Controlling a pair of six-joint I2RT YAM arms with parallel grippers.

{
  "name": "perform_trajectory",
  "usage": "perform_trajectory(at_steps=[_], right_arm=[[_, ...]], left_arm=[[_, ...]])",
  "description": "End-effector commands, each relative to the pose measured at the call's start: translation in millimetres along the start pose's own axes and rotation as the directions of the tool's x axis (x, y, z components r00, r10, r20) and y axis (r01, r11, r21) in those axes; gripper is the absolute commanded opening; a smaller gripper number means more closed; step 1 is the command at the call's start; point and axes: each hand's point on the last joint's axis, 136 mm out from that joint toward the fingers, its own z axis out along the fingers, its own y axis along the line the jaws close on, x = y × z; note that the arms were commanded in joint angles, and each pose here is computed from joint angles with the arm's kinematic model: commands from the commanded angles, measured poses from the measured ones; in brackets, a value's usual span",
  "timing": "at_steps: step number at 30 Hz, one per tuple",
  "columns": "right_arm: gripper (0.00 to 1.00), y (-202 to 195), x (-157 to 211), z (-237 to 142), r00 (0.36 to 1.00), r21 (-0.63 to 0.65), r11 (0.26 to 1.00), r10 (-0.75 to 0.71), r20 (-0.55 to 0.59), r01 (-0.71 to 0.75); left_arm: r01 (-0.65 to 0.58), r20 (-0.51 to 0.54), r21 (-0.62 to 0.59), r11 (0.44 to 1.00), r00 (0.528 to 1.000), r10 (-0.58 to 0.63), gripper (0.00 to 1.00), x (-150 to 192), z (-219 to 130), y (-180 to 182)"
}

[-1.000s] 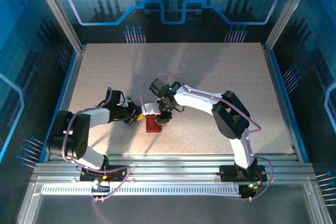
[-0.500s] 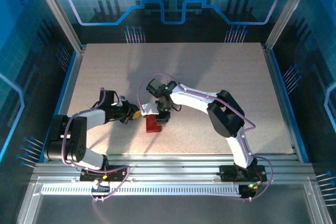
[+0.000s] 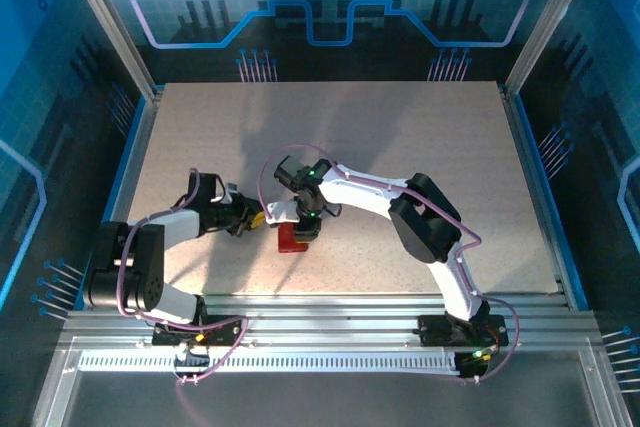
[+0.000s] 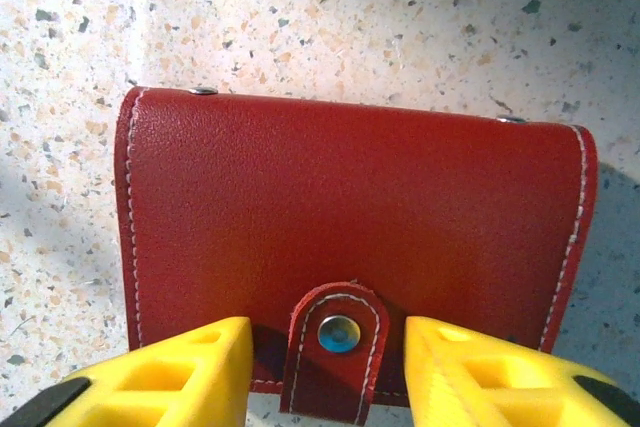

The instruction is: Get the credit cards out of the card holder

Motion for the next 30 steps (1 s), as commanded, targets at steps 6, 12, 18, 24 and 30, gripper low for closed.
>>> perform_trajectory(at_steps=[6,12,18,24,30], right_arm=[[0.31,5,-2,11,1.0,0.003,1.0,0.005,-0.013,-0.005],[0.22,5,-5,7,1.0,0.024,1.0,0.014,0.011,-0.015],[0.16,8,-6,1,0.999,0.04,0.999,0.023,0.045,-0.025],[0.12,10,-5,-6,0.996,0.068,0.997,0.035,0.081,-0.041],[0.09,9,1,-16,0.986,0.086,0.991,0.086,0.143,-0.099]], left_arm=[[0.014,-0.011,0.013,1.0,1.0,-0.014,0.16,4,-4,2],[0.016,-0.01,0.014,1.0,1.0,-0.016,0.16,5,-4,2],[0.016,-0.017,0.022,1.0,1.0,-0.015,0.16,8,-5,1],[0.013,-0.015,0.027,1.0,1.0,-0.013,0.16,8,-7,-2],[0.013,-0.024,0.023,1.0,1.0,-0.013,0.16,10,-5,-6]])
